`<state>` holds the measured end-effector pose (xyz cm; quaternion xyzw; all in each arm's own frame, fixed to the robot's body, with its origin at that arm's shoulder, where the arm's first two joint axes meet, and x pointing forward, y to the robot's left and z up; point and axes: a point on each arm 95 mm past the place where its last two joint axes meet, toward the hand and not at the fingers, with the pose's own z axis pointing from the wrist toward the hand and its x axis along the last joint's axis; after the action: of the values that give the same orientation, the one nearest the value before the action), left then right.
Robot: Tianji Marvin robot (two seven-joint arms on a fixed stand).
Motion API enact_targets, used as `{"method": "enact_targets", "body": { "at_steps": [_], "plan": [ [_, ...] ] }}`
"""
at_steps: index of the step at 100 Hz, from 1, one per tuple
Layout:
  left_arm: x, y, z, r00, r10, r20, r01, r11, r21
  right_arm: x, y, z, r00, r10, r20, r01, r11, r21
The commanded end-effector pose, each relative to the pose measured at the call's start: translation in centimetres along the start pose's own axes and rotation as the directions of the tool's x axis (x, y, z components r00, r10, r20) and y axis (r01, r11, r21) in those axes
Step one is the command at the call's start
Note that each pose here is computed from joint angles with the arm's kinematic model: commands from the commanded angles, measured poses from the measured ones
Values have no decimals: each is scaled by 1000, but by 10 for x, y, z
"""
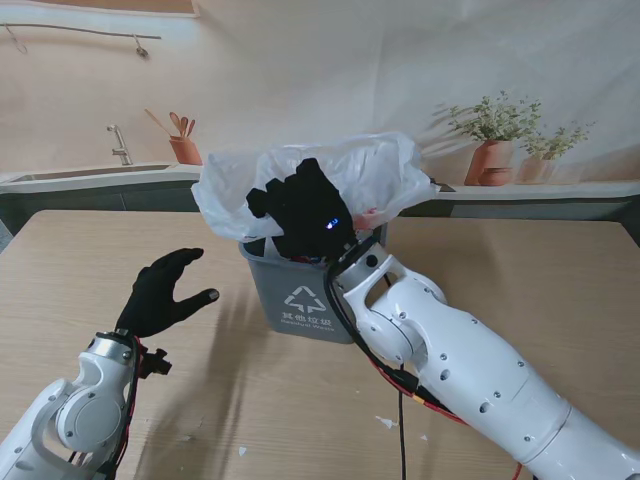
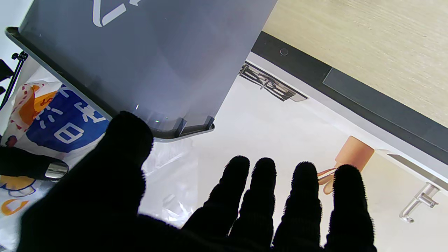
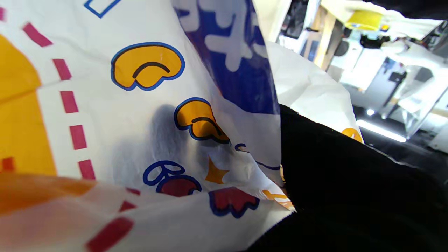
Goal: Fit the garbage bag over the bin
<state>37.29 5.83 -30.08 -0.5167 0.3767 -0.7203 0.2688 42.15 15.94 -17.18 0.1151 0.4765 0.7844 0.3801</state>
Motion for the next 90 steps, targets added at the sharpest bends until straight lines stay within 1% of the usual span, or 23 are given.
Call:
{"method": "enact_targets", "body": {
  "at_steps": [1,11,18,27,42,52,60,71,82,90],
  "plan": [
    [0,2,0,1000,0,-1,0,1000,-11,9,-3,3,1000,21,-2,-21,999,31],
    [-1,1,-1,1000,2,1,-2,1000,-12,13,-6,-1,1000,14,28,-17,994,104],
    [-1,1,-1,1000,5,1,-5,1000,-11,18,-8,-6,997,36,68,-46,988,147],
    [-1,1,0,1000,7,-2,-7,1000,-9,24,-7,-14,994,64,94,-80,980,184],
    [0,0,0,1000,3,-12,-3,1000,-6,30,-3,-22,993,87,85,-102,978,184],
    [3,-2,-1,1000,9,-27,-9,1000,3,35,0,-27,987,133,88,-148,970,191],
    [7,-6,-4,999,16,-43,-16,1000,19,40,0,-30,981,175,78,-188,960,206],
    [13,-10,-7,997,19,-71,-15,999,51,42,2,-34,982,179,55,-187,959,212],
    [18,-13,-10,995,29,-95,-22,998,67,40,3,-36,975,198,99,-217,940,261],
    [19,-15,-11,994,37,-102,-30,997,68,36,2,-37,973,199,113,-225,927,302]
  ]
}}
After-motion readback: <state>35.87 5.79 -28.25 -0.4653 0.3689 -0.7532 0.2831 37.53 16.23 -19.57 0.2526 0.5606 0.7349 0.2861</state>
